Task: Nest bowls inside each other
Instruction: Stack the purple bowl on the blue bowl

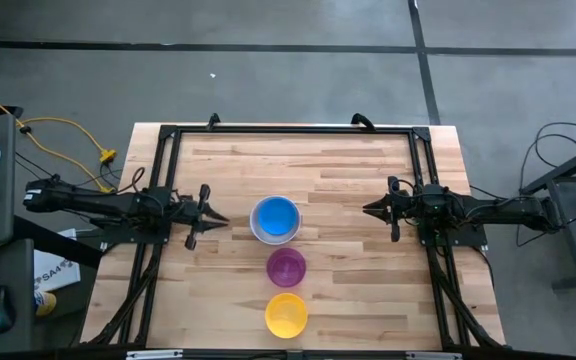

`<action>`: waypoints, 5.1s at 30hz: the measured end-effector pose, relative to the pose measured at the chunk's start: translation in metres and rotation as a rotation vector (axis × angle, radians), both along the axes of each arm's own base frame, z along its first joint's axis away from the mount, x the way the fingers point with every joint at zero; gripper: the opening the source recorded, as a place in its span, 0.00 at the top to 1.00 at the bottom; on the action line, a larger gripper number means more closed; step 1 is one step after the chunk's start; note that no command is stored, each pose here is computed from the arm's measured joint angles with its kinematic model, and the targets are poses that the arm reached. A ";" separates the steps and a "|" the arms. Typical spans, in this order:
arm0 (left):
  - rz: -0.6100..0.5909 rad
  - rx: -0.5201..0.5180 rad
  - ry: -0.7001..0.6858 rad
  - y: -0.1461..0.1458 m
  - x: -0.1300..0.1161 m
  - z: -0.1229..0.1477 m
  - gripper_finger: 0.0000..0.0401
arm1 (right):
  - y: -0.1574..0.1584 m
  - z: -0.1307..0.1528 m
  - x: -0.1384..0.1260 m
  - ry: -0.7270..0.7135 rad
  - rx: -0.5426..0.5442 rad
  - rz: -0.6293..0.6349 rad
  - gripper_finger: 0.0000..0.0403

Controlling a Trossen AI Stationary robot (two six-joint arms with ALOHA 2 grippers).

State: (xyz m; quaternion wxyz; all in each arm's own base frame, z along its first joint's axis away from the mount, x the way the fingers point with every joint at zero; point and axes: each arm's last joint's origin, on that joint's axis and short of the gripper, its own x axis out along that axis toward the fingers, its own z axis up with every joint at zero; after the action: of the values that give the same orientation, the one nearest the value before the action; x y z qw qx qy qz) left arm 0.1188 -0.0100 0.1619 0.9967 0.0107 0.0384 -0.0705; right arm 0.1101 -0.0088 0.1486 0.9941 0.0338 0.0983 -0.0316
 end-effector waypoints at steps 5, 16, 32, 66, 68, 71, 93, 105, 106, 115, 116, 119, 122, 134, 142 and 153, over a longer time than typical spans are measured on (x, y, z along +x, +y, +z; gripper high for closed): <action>0.018 0.015 0.037 0.001 -0.003 -0.004 0.87 | 0.000 0.000 0.000 0.000 0.000 0.000 0.90; 0.003 0.130 0.060 0.001 -0.011 -0.008 0.87 | 0.000 0.000 0.000 0.000 0.000 0.000 0.90; 0.037 0.201 0.057 0.002 -0.012 -0.008 0.87 | 0.000 0.000 0.000 0.000 0.000 0.000 0.90; 0.039 0.192 0.057 0.003 -0.012 -0.008 0.87 | 0.000 0.000 0.000 0.000 0.000 0.000 0.90; 0.039 0.192 0.057 0.003 -0.012 -0.008 0.87 | 0.000 0.000 0.000 0.000 0.000 0.000 0.90; 0.039 0.192 0.058 0.003 -0.012 -0.008 0.87 | 0.000 0.000 0.000 0.000 0.000 0.000 0.90; 0.039 0.192 0.058 0.003 -0.012 -0.008 0.87 | -0.001 0.000 0.000 -0.001 -0.024 -0.033 0.90; 0.039 0.192 0.057 0.003 -0.012 -0.008 0.87 | -0.001 0.026 0.002 -0.268 -0.045 -0.025 0.90; 0.039 0.192 0.057 0.003 -0.012 -0.008 0.87 | -0.001 0.028 0.001 -0.286 -0.058 -0.024 0.90; 0.039 0.192 0.057 0.003 -0.012 -0.008 0.87 | -0.001 0.051 0.007 -0.319 -0.078 -0.022 0.90; 0.039 0.192 0.057 0.003 -0.012 -0.008 0.87 | -0.001 0.054 0.009 -0.304 -0.078 -0.022 0.90; 0.039 0.192 0.057 0.003 -0.012 -0.008 0.87 | -0.002 0.065 0.019 -0.264 -0.084 -0.012 0.90; 0.039 0.192 0.057 0.003 -0.012 -0.008 0.87 | -0.003 0.074 0.032 -0.220 -0.090 0.007 0.90; 0.039 0.192 0.057 0.003 -0.012 -0.008 0.87 | -0.004 0.092 0.094 -0.057 -0.062 0.142 0.90; 0.039 0.192 0.057 0.003 -0.012 -0.008 0.87 | -0.008 0.099 0.132 0.058 -0.074 0.151 0.90; 0.039 0.192 0.057 0.003 -0.012 -0.008 0.87 | -0.010 0.122 0.170 0.250 -0.104 0.180 0.90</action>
State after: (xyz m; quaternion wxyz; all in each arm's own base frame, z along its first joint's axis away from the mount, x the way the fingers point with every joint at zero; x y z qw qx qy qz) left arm 0.1071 -0.0074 0.1536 0.9908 0.1034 0.0737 -0.0475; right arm 0.2797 -0.0192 0.2704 0.9734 -0.0311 0.2220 0.0486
